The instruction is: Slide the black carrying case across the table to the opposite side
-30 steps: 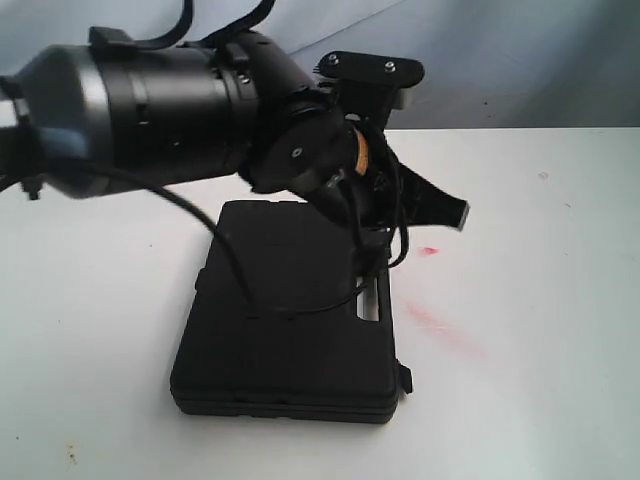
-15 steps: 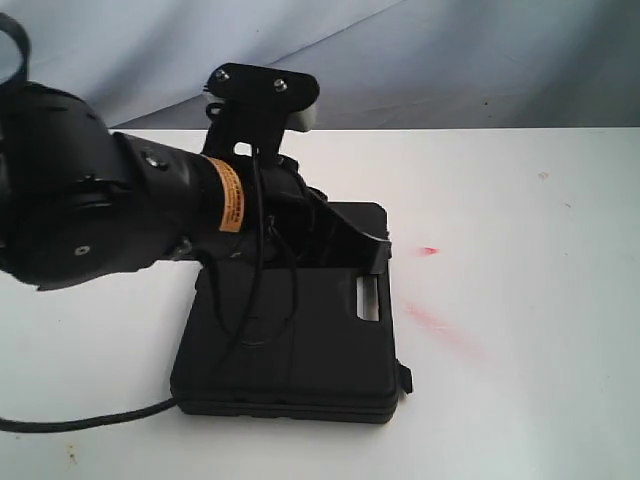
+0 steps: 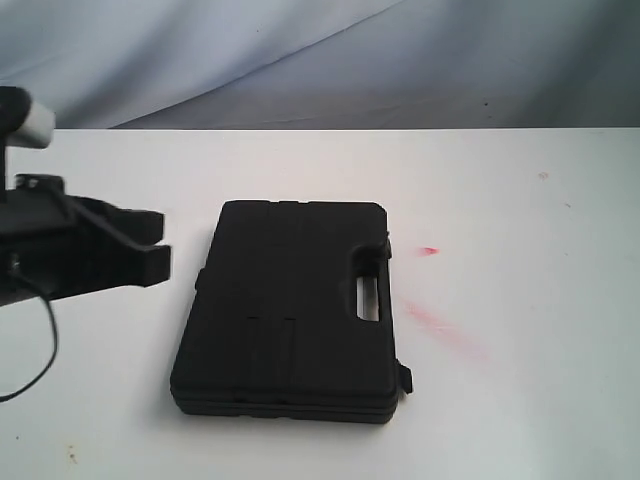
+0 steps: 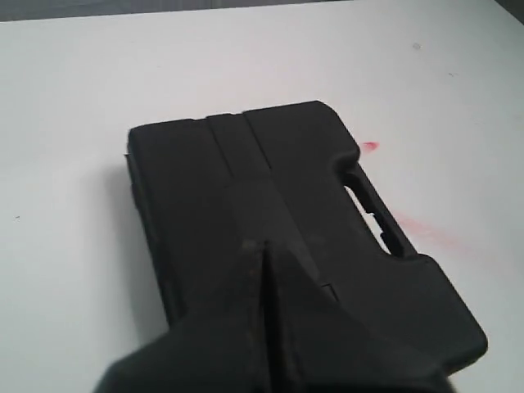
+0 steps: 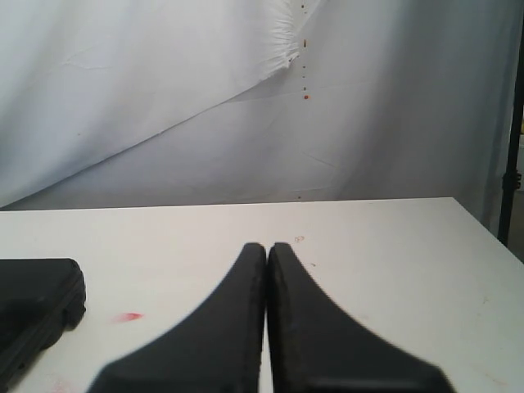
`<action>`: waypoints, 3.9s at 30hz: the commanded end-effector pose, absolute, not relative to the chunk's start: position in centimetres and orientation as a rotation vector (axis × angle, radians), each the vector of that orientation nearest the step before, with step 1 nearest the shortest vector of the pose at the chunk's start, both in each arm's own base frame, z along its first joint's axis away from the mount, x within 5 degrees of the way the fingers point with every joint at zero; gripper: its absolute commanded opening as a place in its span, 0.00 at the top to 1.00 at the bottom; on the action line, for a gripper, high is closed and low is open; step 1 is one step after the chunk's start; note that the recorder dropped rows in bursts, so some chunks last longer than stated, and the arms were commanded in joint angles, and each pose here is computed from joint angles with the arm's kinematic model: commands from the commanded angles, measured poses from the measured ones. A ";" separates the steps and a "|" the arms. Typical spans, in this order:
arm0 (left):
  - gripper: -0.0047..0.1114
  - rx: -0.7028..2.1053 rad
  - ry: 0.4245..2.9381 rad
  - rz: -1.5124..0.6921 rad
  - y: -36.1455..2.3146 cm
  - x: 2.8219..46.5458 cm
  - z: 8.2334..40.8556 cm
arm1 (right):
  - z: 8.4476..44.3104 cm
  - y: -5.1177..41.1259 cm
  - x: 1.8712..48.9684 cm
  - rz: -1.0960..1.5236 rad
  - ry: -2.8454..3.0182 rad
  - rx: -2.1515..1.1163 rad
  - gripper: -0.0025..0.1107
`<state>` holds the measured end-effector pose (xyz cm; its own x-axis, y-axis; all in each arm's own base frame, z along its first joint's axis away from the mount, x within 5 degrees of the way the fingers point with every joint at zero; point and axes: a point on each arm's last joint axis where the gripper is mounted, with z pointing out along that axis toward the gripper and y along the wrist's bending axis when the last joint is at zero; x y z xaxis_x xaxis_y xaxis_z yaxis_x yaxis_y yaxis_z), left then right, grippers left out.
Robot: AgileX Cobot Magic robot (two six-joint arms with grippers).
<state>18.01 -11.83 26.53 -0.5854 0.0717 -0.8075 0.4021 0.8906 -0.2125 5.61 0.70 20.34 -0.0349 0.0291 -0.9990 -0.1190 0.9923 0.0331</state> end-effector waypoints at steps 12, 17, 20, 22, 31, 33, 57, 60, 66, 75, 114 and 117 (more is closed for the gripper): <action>0.96 0.137 1.972 -0.316 -3.7 11.7 24.2 | 20.2 0.7 5.6 0.116 1.601 -0.064 0.98; 0.96 0.051 1.911 -0.304 -2.6 10.1 23.0 | 20.2 0.7 5.6 0.116 1.601 -0.064 0.98; 0.96 0.006 1.864 -0.293 -2.0 9.3 22.2 | 20.2 0.7 5.6 0.116 1.601 -0.064 0.98; 0.96 -0.034 1.834 -0.294 -1.7 8.8 21.7 | 20.2 0.7 5.6 0.116 1.601 -0.064 0.98; 0.96 -0.061 1.713 -0.245 -0.9 7.0 20.0 | 20.2 0.7 5.6 0.116 1.601 -0.064 0.98; 0.96 -0.058 1.689 -0.246 -0.9 6.8 19.9 | 20.2 0.7 5.6 0.116 1.601 -0.064 0.98; 0.96 0.019 1.614 -0.180 -0.7 5.6 20.2 | 20.2 0.7 5.6 0.116 1.601 -0.064 0.98; 0.96 0.016 1.614 -0.185 -0.8 5.6 20.2 | 20.2 0.7 5.6 0.116 1.601 -0.064 0.98; 0.96 0.015 1.620 -0.187 -0.8 5.6 20.1 | 20.2 0.7 5.6 0.116 1.601 -0.064 0.98; 0.96 0.015 1.618 -0.187 -0.8 5.6 20.1 | 20.2 0.7 5.6 0.116 1.601 -0.064 0.98; 0.96 0.015 1.618 -0.187 -0.8 5.6 20.1 | 20.5 0.7 5.6 0.117 1.578 -0.061 0.98; 0.96 0.015 1.618 -0.187 -0.8 5.6 20.1 | 20.8 0.6 5.6 0.118 1.536 -0.058 0.98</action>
<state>5.60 -0.77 20.26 -0.0553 -0.0967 -0.9938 0.1256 0.9867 -0.1030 5.62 0.69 20.65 -0.0012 0.0332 -0.9994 -0.1185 0.9924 0.0331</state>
